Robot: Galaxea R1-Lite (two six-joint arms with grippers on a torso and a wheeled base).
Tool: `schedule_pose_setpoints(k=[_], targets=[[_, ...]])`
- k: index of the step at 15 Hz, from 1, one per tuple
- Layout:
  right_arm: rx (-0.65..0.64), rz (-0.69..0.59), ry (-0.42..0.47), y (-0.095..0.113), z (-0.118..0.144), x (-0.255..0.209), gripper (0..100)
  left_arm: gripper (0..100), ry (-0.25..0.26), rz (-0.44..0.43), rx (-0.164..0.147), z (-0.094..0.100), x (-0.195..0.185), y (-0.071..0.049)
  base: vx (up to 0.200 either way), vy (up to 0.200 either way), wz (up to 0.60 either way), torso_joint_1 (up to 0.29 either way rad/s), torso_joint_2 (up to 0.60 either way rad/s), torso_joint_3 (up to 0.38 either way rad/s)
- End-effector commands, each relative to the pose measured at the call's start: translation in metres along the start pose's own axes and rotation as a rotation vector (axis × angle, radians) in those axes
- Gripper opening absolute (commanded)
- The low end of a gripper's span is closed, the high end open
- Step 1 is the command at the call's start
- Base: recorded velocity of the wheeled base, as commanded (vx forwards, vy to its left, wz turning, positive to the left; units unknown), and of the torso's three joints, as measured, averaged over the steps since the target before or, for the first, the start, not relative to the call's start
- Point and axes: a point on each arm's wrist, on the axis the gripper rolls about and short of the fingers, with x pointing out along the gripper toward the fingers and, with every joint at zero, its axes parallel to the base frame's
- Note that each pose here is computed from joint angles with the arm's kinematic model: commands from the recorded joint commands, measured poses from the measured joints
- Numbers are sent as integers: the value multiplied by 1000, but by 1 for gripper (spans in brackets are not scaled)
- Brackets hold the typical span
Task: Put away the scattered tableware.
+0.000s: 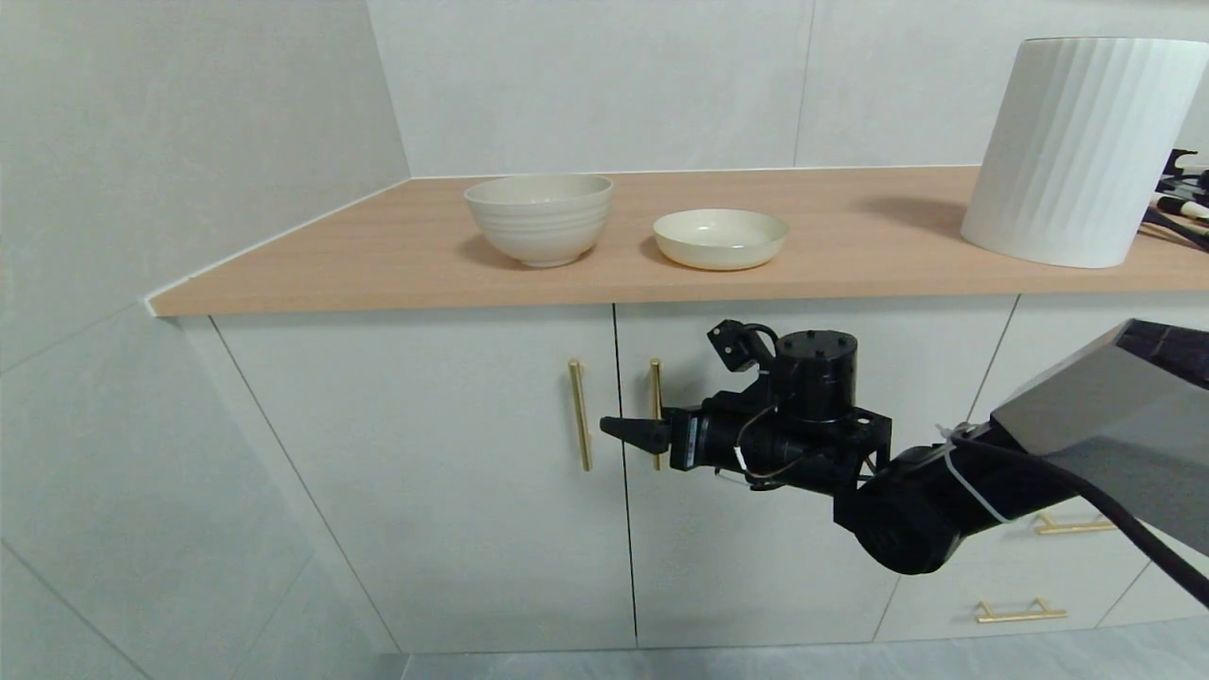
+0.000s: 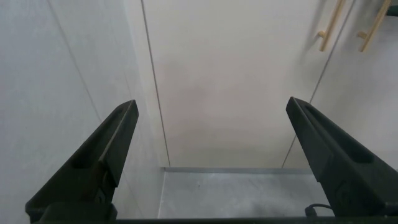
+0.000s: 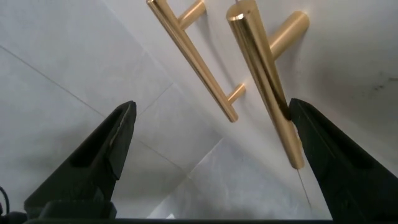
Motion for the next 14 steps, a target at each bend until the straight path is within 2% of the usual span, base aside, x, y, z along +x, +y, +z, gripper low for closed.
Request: schedule_pose_setpoints(k=[1, 10, 14], targets=[[4, 3, 10, -3, -6, 4, 100, 100, 0, 0, 0, 0, 0, 0, 0, 0, 0, 0, 0, 0], [43, 67, 36, 18, -7, -4, 100, 100, 0, 0, 0, 0, 0, 0, 0, 0, 0, 0, 0, 0], [42, 171, 85, 27, -18, -34, 100, 100, 0, 0, 0, 0, 0, 0, 0, 0, 0, 0, 0, 0]])
